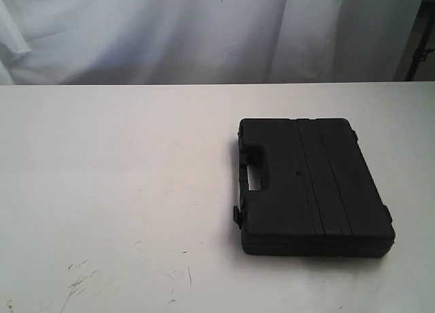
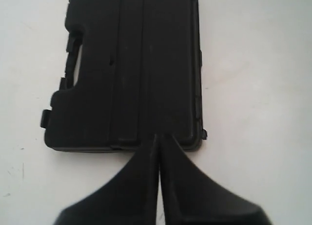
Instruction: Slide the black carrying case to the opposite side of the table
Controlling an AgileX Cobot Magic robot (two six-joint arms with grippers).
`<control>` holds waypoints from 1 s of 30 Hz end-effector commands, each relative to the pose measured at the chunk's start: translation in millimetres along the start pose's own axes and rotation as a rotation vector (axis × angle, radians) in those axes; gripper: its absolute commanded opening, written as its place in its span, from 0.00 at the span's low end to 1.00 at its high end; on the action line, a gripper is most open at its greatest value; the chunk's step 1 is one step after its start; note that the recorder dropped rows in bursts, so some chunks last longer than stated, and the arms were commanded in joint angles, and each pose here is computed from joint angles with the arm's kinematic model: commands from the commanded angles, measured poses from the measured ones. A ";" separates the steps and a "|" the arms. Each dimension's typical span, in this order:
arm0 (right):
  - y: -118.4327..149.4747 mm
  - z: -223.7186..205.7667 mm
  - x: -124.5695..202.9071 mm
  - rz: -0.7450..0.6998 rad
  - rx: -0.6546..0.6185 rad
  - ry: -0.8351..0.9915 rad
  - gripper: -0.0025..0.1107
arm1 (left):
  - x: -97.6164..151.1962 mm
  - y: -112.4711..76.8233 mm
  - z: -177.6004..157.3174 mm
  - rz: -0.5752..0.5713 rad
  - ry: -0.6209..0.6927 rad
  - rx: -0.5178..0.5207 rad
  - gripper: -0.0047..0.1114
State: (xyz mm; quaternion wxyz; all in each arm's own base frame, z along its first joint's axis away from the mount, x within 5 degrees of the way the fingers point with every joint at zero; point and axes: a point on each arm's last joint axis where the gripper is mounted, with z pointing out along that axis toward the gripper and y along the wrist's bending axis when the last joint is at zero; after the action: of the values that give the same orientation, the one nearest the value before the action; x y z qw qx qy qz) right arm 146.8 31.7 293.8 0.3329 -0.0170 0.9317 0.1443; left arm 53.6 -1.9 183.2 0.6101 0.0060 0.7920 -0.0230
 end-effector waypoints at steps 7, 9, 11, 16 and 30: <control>35.9 17.6 -50.5 -0.034 -0.151 0.019 0.02 | 0.1 0.0 0.1 -0.001 -0.011 0.000 0.04; 48.3 27.8 -61.7 -0.054 -0.160 0.059 0.02 | 0.1 0.0 0.1 -0.001 -0.011 0.000 0.04; 62.7 38.8 -70.2 -0.082 -0.172 0.102 0.02 | 0.1 0.0 0.1 -0.001 -0.011 0.000 0.04; 97.8 76.3 -86.1 -0.123 -0.184 0.196 0.02 | 0.1 0.0 0.1 -0.001 -0.011 0.000 0.04; 151.6 177.3 -86.2 -0.161 -0.095 0.415 0.02 | 0.1 0.0 0.1 -0.001 -0.011 0.000 0.04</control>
State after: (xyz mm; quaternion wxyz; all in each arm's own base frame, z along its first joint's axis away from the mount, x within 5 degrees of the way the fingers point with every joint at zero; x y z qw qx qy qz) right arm 296.1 211.6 261.9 0.1570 -0.1325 0.9639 0.1692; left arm 53.6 -1.9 183.2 0.6101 0.0060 0.7920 -0.0230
